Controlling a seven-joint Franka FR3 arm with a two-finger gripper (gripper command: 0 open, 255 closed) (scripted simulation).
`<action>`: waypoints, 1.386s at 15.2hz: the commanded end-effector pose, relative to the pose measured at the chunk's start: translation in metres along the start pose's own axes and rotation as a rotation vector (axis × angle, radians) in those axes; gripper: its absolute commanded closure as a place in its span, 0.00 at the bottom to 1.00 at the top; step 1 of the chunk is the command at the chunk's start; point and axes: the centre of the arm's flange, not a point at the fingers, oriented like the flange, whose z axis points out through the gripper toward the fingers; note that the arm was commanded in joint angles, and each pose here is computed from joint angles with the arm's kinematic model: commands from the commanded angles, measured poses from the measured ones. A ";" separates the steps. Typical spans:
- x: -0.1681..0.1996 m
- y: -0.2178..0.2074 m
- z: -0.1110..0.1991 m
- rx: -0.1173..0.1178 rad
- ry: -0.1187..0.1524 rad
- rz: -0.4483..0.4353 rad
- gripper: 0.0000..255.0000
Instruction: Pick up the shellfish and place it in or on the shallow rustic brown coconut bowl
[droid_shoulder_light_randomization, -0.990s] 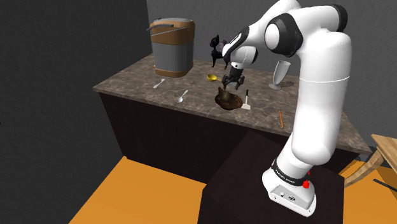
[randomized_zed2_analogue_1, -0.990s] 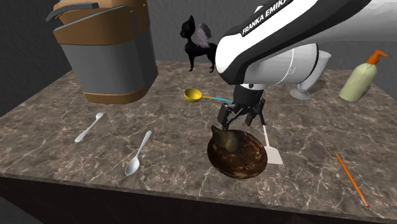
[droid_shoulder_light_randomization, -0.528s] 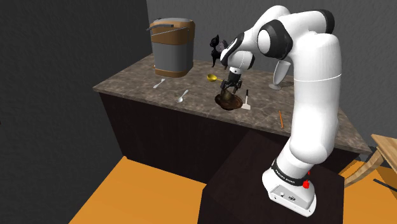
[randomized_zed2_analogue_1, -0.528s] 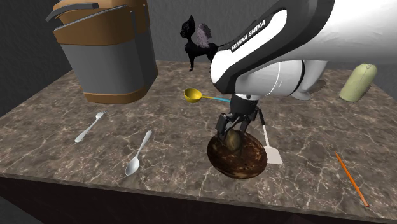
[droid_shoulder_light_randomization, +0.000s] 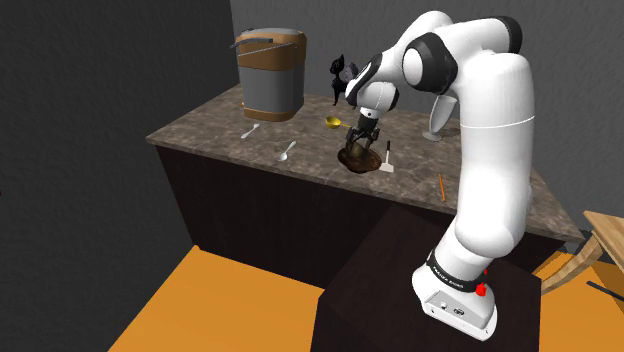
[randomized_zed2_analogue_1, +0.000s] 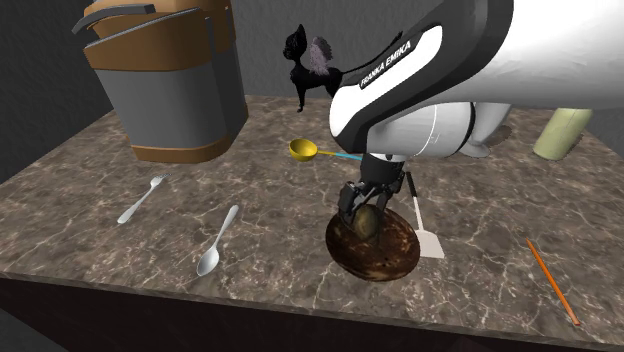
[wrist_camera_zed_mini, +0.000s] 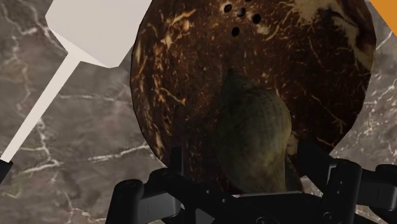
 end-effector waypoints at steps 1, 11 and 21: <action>0.000 0.000 0.000 0.000 0.000 0.000 1.00; 0.000 -0.001 -0.005 0.000 0.000 0.000 1.00; 0.002 -0.008 -0.058 0.000 0.000 0.000 1.00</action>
